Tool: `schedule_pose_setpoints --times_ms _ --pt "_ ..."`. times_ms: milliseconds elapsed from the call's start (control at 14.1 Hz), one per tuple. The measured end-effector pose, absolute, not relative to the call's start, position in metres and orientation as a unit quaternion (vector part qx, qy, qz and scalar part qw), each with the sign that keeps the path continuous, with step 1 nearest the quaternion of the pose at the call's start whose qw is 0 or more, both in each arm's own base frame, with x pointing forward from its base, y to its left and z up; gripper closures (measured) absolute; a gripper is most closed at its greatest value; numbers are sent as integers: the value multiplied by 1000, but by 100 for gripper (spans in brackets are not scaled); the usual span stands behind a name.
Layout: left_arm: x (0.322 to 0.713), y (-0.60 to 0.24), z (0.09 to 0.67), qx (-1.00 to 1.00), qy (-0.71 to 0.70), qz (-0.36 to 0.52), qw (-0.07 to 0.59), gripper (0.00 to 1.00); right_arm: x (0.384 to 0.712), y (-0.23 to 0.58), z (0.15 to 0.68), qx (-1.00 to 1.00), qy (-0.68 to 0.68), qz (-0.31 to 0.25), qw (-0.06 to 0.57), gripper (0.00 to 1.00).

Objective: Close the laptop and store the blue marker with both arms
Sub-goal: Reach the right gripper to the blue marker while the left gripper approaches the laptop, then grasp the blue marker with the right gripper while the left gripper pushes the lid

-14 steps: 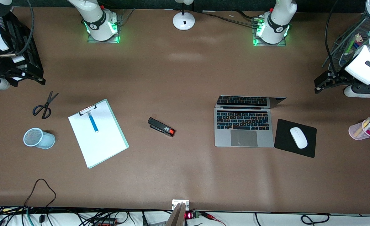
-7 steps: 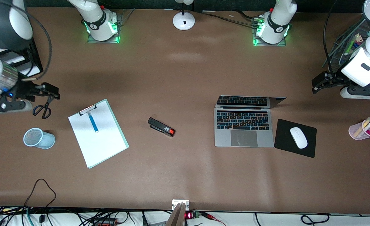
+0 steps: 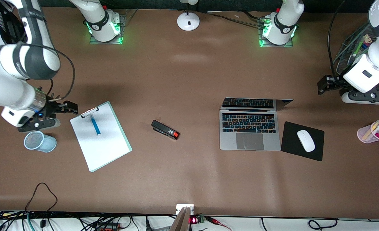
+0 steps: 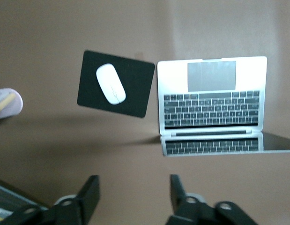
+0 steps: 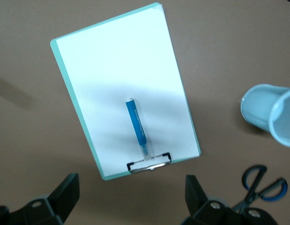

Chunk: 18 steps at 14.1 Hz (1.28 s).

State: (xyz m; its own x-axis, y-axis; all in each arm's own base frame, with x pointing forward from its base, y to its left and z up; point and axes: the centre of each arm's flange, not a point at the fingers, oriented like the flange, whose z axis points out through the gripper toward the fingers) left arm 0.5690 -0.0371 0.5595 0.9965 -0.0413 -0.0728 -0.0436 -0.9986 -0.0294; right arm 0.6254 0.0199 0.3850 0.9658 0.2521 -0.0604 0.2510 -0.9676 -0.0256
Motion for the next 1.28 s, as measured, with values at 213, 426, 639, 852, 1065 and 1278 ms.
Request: schedule_pose_setpoints --times_ms 213,426,639,852,1065,1278 --pt "566 -40 558 -999 22 47 8 70 636 16 350 -985 -173 22 10 3" --pt "565 -43 557 -998 19 54 -10 99 644 14 316 -972 -234 14 10 11" --pt "555 -49 552 -995 7 94 -26 99 644 14 285 -965 -263 15 12 24" --pt "548 -81 550 -993 -4 111 -29 99 638 19 256 -960 -278 12 12 30" --pt "535 -139 536 -992 -13 123 -20 99 638 28 230 -957 -289 9 13 34" --pt "522 -189 501 -992 -17 121 -13 99 637 36 218 -955 -295 13 14 41"
